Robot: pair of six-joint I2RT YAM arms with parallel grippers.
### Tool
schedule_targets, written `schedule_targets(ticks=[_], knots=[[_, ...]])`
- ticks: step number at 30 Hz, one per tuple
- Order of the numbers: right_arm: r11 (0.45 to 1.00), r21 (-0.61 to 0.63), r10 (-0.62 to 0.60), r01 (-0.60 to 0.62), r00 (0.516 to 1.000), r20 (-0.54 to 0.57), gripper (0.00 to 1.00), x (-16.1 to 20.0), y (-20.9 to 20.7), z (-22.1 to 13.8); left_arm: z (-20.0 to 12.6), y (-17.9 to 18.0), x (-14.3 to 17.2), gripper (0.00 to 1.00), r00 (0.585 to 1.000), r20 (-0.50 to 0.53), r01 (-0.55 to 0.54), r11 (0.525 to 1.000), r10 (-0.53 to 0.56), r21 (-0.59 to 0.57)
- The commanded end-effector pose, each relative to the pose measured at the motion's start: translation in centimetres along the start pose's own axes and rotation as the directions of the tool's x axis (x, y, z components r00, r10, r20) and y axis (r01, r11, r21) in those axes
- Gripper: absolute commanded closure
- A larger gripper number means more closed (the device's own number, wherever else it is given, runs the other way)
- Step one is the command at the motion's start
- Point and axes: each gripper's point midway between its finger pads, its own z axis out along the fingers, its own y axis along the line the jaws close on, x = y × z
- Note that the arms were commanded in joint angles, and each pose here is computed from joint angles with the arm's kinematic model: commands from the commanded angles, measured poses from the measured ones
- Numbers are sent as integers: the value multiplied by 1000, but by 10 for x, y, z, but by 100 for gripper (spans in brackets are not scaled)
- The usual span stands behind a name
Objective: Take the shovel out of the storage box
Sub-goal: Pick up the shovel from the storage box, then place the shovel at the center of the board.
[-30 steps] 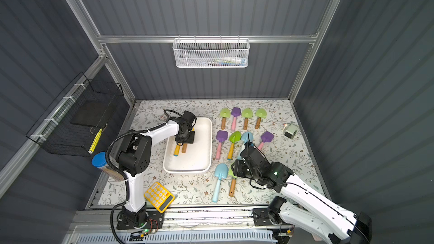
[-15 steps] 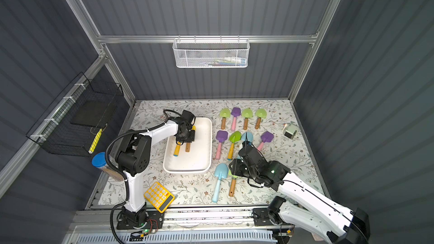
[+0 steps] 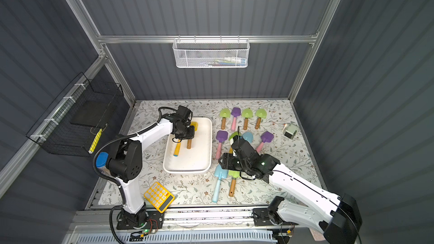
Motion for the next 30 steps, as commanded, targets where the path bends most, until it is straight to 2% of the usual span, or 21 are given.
schedule_targets(ticks=[1, 7, 10, 19, 26, 30], knots=[[996, -80, -44, 47, 998, 47, 33, -25, 32, 8, -34, -32, -2, 100, 1000, 23, 5, 996, -7, 92], [985, -158, -61, 73, 995, 77, 32, -52, 66, 27, -65, -68, 7, 100, 998, 54, -25, 988, 17, 154], [976, -205, -62, 75, 996, 69, 34, -56, 80, 36, -74, -79, 11, 100, 998, 57, -29, 982, 18, 187], [968, -246, -31, 44, 998, 57, 41, -56, 84, 58, -91, -95, 22, 100, 998, 54, 1, 964, -16, 264], [941, -338, -2, 25, 998, 67, 42, -59, 99, 62, -98, -102, 24, 100, 998, 56, 19, 953, -37, 303], [947, -320, -8, 25, 998, 54, 44, -61, 100, 70, -98, -105, 26, 100, 997, 53, 33, 944, -54, 329]])
